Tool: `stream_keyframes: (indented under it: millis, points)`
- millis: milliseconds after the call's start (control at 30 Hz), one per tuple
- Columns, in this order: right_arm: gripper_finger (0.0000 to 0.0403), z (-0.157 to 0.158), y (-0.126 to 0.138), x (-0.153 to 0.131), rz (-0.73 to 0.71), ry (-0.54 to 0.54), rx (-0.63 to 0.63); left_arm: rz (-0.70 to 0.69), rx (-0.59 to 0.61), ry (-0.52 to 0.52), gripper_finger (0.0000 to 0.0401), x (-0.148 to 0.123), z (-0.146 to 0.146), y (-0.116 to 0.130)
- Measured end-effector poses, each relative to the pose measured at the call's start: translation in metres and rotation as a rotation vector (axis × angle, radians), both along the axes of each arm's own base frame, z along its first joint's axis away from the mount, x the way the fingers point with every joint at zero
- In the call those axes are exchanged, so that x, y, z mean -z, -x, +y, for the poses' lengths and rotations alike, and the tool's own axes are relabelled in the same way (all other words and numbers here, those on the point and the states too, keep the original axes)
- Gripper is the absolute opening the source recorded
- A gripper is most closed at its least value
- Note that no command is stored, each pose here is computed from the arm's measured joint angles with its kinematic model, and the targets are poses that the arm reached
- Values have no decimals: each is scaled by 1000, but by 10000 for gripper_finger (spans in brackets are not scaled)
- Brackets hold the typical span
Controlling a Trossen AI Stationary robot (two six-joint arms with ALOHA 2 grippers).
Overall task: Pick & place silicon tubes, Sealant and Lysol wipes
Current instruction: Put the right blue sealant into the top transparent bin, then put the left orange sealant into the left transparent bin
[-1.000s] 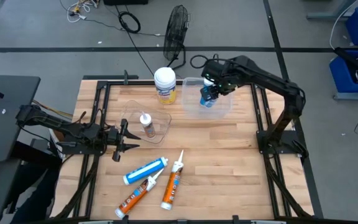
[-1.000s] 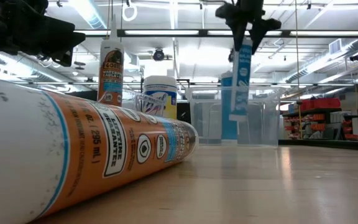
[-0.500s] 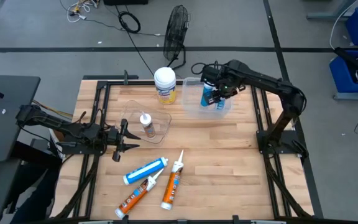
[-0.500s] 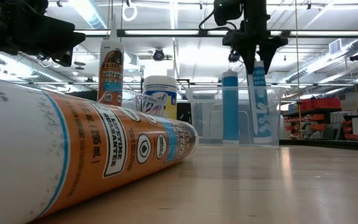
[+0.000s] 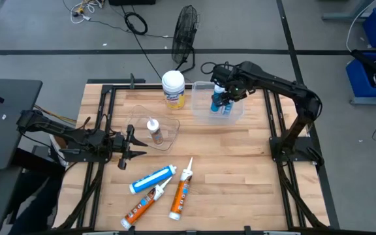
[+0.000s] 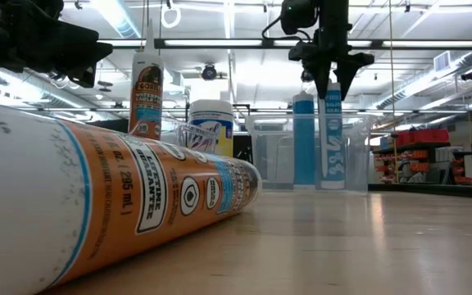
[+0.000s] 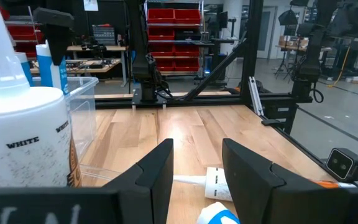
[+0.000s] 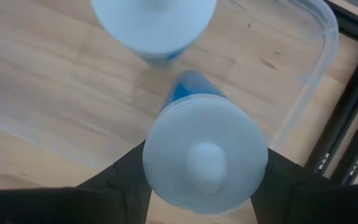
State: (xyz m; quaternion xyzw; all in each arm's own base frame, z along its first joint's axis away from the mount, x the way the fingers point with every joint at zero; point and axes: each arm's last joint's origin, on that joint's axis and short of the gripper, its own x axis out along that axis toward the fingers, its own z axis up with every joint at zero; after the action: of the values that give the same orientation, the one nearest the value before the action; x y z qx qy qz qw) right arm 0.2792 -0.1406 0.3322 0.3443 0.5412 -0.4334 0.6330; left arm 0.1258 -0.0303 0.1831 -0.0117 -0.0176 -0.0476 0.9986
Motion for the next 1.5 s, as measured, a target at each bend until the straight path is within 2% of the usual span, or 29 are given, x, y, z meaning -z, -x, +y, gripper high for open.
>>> stream_keyframes:
  millis: [533, 1000, 1200, 1500]
  points:
    - [216, -1, -1, 14, -9, -16, -10, 0, 0, 0, 142, 0, 0, 0]
    - [329, 0, -1, 15, -7, -43, -47, 0, 0, 0, 142, 0, 0, 0]
    - [341, -1, 3, -1, -17, -13, -41, 0, 0, 0, 142, 0, 0, 0]
    - [334, 3, 10, -46, -108, 13, -33, 0, 0, 0, 142, 0, 0, 0]
